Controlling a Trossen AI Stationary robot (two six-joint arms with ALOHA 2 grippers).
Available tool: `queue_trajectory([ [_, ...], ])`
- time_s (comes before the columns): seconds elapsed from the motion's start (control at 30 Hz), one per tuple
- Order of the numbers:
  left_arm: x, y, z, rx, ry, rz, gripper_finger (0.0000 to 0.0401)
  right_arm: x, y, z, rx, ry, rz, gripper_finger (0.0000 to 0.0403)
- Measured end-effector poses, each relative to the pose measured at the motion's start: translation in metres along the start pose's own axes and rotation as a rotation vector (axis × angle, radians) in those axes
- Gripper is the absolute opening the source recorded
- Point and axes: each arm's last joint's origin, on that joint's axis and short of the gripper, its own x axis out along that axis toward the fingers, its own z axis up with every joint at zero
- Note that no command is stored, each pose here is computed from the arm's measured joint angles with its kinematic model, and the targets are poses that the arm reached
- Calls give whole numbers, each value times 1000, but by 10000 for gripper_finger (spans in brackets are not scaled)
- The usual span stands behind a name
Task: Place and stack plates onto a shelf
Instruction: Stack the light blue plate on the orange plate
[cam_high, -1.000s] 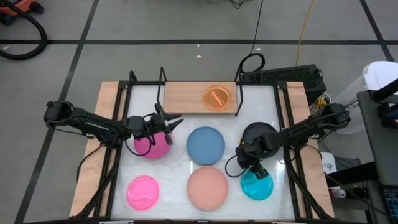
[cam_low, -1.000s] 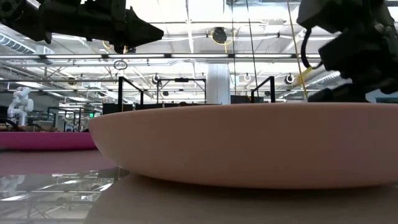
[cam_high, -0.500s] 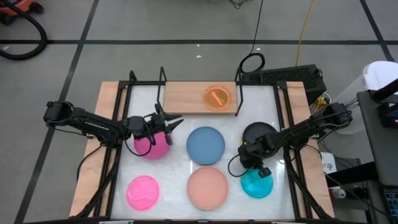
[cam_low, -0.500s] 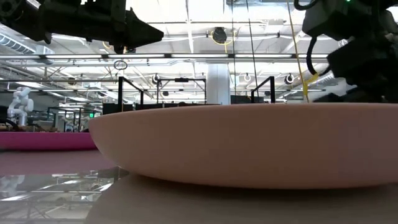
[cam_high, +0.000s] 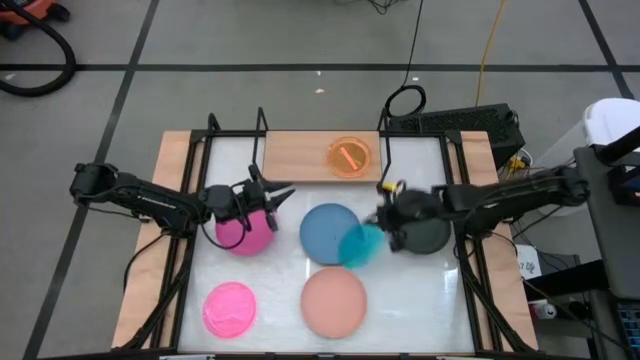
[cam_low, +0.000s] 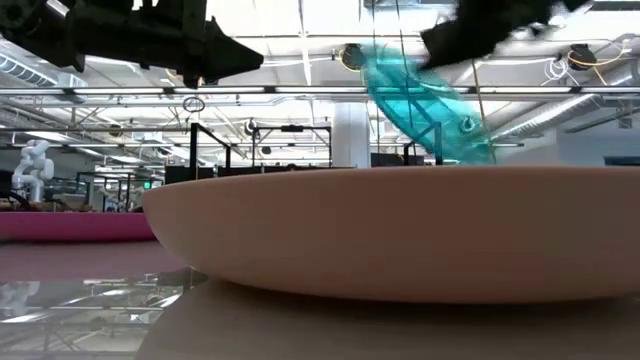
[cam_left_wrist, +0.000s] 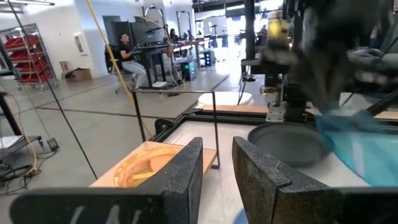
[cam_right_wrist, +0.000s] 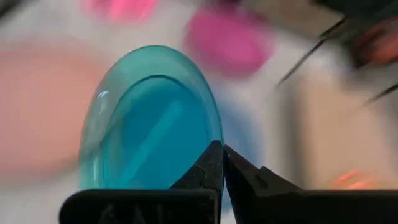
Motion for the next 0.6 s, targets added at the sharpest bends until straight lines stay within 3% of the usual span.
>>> queue_trajectory([
  [0.13, 0, 1, 0, -6, 1, 6, 95, -8, -41, 21, 53, -258, -293, 0],
  [0.27, 0, 1, -1, -5, 7, 5, 95, -18, -90, 27, 100, -325, -479, 0],
  [0.47, 1, 2, -1, -1, 10, 7, 95, -23, -162, 36, 204, -232, -454, 0],
  [0.6, 1, 3, -2, 0, 15, 14, 95, -13, -202, 34, 226, -60, -418, 0],
])
